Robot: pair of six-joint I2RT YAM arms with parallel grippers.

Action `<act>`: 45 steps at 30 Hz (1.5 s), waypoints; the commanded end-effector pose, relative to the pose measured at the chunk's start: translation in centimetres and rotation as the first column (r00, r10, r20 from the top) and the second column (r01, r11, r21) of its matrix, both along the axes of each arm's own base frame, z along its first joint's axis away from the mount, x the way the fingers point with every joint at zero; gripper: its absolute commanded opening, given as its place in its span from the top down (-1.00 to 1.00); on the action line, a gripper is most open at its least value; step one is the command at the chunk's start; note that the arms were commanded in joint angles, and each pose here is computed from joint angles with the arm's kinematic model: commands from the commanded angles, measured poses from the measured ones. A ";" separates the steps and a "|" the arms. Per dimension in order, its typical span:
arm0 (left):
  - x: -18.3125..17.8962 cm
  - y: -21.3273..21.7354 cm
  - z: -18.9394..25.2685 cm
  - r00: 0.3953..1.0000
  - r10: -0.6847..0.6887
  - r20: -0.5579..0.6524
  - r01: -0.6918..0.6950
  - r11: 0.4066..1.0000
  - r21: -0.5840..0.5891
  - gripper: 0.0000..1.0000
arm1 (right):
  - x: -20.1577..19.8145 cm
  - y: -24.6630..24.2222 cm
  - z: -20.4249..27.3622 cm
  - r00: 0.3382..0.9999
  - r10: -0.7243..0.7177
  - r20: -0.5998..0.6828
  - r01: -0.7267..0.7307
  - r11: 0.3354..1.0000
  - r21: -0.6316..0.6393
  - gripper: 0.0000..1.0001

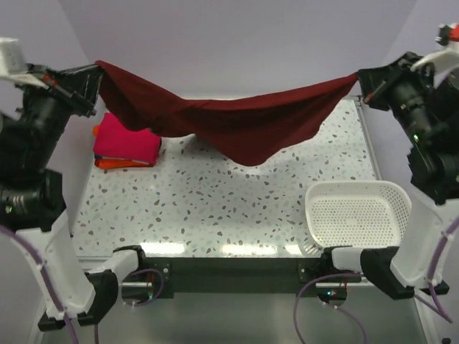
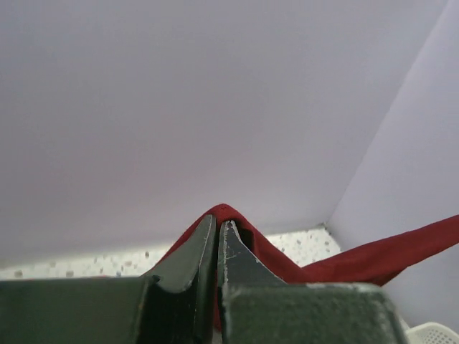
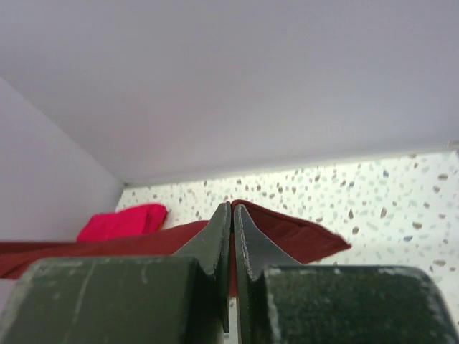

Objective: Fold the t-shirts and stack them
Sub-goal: Flatten the tshirt out

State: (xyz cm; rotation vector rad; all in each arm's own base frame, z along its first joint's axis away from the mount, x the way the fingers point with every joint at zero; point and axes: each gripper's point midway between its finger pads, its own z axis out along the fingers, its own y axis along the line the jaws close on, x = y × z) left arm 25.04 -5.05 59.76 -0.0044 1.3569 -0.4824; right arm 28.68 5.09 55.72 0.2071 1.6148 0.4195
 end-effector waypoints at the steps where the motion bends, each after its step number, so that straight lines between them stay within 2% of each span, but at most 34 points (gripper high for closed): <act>1: -6.6 -1.7 5.7 0.978 -0.053 0.203 0.049 0.999 0.022 1.00 | -5.9 -2.0 6.2 0.970 -0.078 0.231 0.082 0.997 -0.007 1.00; 5: -10.2 -2.5 9.0 0.947 -0.077 0.311 0.077 0.997 0.012 1.00 | -8.6 -2.8 9.0 0.938 -0.110 0.328 0.113 0.994 0.009 1.00; 9: -10.2 -2.8 10.4 0.928 -0.102 0.360 0.111 0.994 -0.004 1.00 | -8.6 -2.8 9.8 0.929 -0.116 0.351 0.118 0.993 0.018 1.00; 13: -4.1 -2.7 7.5 0.960 -0.145 0.241 0.155 0.988 -0.021 1.00 | -5.1 -1.8 7.8 0.960 -0.079 0.270 0.081 0.997 0.003 1.00; 17: 3.2 -2.0 1.9 0.983 -0.165 0.076 0.168 0.985 -0.038 1.00 | -0.3 -0.3 4.2 0.989 -0.030 0.144 0.030 1.000 -0.001 1.00; 18: 4.3 -1.9 1.3 0.984 -0.165 0.070 0.167 0.985 -0.028 1.00 | 1.6 0.0 2.3 0.996 -0.027 0.086 0.028 1.000 -0.005 1.00; 20: 7.6 -1.7 -1.2 0.983 -0.184 0.006 0.184 0.982 -0.038 1.00 | 3.5 0.3 1.0 0.998 -0.029 0.053 0.029 1.000 0.006 1.00; 24: 12.3 -3.4 -3.5 0.976 -0.215 -0.040 0.215 0.977 0.002 1.00 | 8.2 1.2 -3.6 0.999 -0.010 -0.052 0.010 1.000 0.006 1.00; 25: 14.5 -3.9 -5.1 0.971 -0.222 -0.083 0.223 0.975 0.002 1.00 | 9.8 1.4 -4.8 0.997 -0.010 -0.080 0.011 1.000 0.004 1.00; 26: 14.9 -4.3 -4.1 0.974 -0.216 -0.061 0.218 0.976 0.019 1.00 | 10.5 1.5 -5.3 0.996 -0.011 -0.093 0.011 1.000 0.008 1.00; 28: 17.2 -5.8 -5.4 0.966 -0.239 -0.099 0.243 0.969 0.031 1.00 | 12.4 1.8 -6.1 0.994 -0.011 -0.112 0.012 1.000 0.012 1.00; 31: 18.5 -6.1 -4.1 0.968 -0.240 -0.070 0.243 0.969 0.034 1.00 | 13.7 2.0 -5.3 0.996 -0.011 -0.088 0.013 1.000 0.026 1.00; 35: 18.0 -5.7 -1.4 0.977 -0.215 0.001 0.215 0.975 0.057 1.00 | 14.9 2.4 -4.0 0.998 0.001 -0.058 0.002 0.999 0.043 1.00; 39: 16.3 -5.5 -0.2 0.977 -0.209 0.043 0.204 0.975 0.091 1.00 | 13.2 2.4 -1.9 1.000 0.011 -0.003 -0.010 0.999 0.045 1.00; 45: 9.1 -4.7 3.5 0.972 -0.177 0.156 0.156 0.978 0.135 1.00 | 7.9 1.8 1.6 0.996 0.018 0.091 -0.022 0.999 0.042 1.00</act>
